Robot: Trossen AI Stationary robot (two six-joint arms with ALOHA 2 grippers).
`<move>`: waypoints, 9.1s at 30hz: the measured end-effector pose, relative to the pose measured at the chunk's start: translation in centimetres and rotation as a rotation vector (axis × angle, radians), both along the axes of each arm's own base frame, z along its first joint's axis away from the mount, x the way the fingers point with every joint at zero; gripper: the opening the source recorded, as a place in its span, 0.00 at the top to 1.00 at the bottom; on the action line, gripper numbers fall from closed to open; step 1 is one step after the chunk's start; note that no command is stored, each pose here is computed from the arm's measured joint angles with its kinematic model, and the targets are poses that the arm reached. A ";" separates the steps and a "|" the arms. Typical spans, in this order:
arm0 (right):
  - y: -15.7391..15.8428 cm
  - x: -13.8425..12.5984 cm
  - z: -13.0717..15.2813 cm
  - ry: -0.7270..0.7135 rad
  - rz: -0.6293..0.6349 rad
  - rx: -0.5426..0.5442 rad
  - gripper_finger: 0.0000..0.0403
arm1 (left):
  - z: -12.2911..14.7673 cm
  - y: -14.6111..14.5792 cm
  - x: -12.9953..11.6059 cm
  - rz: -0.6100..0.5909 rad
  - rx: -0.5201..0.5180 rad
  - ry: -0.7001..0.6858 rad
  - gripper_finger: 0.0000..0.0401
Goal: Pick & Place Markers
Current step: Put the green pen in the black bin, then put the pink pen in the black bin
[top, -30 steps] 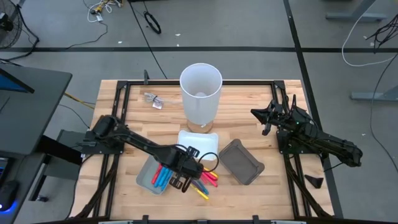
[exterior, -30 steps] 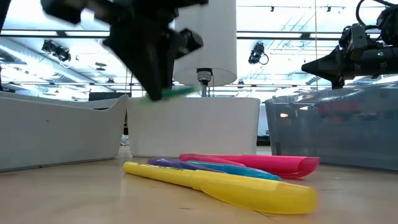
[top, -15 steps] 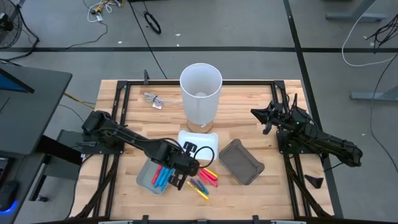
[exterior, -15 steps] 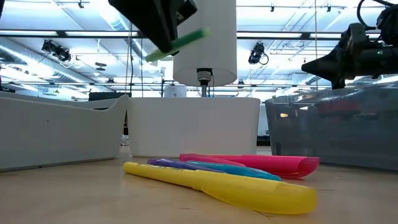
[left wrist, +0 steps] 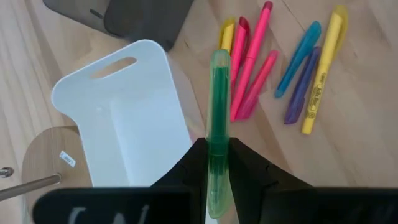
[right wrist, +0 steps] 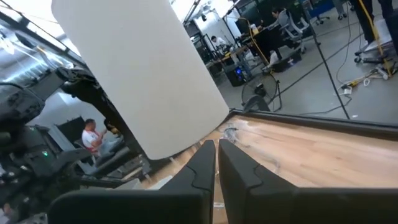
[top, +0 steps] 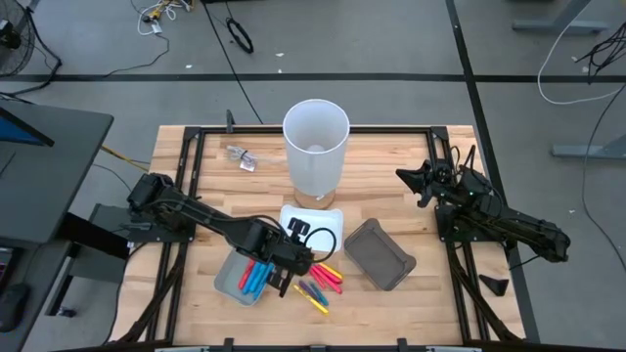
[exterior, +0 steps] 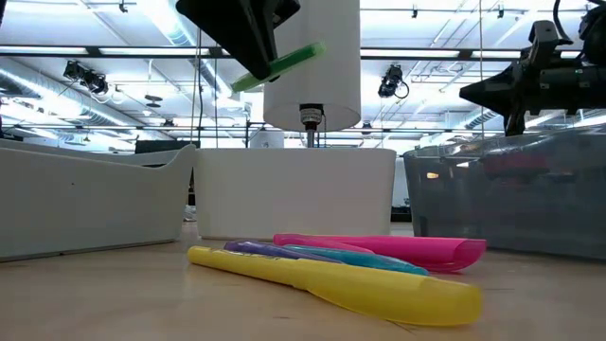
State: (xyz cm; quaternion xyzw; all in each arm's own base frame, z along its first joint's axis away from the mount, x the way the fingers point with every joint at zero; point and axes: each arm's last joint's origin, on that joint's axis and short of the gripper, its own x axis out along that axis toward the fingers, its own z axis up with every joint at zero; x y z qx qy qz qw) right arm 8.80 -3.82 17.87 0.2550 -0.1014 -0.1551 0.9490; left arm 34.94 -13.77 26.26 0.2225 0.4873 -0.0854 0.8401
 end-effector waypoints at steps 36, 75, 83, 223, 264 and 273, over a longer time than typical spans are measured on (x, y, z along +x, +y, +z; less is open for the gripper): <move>2.0 2.1 10.1 0.010 0.431 0.163 0.53 | 0.1 0.4 0.1 -0.175 0.315 -0.009 0.88; 13.5 16.0 9.2 0.241 0.496 0.750 0.53 | 2.8 -5.8 -0.9 -0.321 0.968 -0.262 0.88; 16.1 18.2 8.1 0.220 0.527 0.770 0.53 | 3.5 -7.7 -1.4 -0.319 1.015 -0.339 0.88; 16.1 14.6 0.6 1.514 0.046 0.337 0.94 | 2.2 -10.9 -5.1 -0.023 0.522 -0.490 0.47; 17.9 14.7 -2.5 1.570 -0.026 0.234 0.89 | 2.1 -10.8 -5.2 -0.002 0.504 -0.488 0.47; 17.9 14.7 -2.5 1.572 -0.013 0.198 0.63 | 2.1 -10.8 -5.2 -0.003 0.503 -0.488 0.47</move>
